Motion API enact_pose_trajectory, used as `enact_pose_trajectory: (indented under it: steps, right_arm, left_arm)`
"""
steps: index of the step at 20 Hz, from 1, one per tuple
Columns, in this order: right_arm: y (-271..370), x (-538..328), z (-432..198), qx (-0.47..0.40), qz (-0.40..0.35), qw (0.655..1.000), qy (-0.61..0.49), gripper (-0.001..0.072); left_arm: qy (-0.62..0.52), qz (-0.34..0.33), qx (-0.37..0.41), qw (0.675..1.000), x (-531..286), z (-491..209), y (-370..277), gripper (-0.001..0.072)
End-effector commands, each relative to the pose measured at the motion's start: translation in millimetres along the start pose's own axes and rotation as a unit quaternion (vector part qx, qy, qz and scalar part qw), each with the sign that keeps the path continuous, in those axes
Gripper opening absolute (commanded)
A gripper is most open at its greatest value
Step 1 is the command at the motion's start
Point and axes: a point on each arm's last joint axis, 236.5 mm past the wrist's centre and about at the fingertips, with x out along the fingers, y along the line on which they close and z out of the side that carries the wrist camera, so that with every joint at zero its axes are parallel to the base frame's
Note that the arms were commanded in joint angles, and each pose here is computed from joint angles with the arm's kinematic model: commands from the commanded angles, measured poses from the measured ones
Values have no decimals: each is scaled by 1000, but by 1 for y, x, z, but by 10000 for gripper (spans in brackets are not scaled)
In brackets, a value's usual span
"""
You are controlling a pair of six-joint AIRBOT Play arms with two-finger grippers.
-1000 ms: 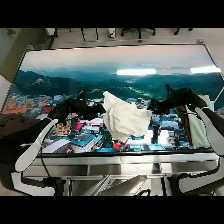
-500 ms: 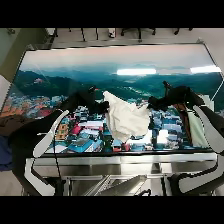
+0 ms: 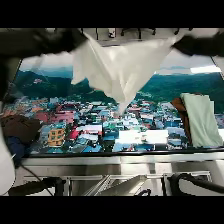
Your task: Fold the shirts.
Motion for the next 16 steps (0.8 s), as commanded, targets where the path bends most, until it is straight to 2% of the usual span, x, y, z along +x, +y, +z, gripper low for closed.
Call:
enact_pose_trajectory:
  steps: [1,4,6,8,11,16]
  right_arm:
    - [102,-151,70,-152,-28,975,-159,21]
    - [148,-253,78,-234,-101,930,-265,21]
    - [162,-296,80,-258,-139,904,-312,21]
    - [168,-308,80,-264,-145,896,-327,21]
    - [144,-278,81,-239,-144,916,-290,21]
    - [26,-128,41,-121,-137,978,-101,22]
  left_arm:
    - [-140,-37,92,985,-145,63,-102,21]
    - [-247,-10,139,959,-237,68,-128,21]
    - [-281,51,152,946,-272,64,-113,20]
    - [-292,97,144,941,-285,60,-92,21]
    - [-260,157,107,947,-267,59,-30,21]
    - [-101,147,71,981,-141,36,73,21]
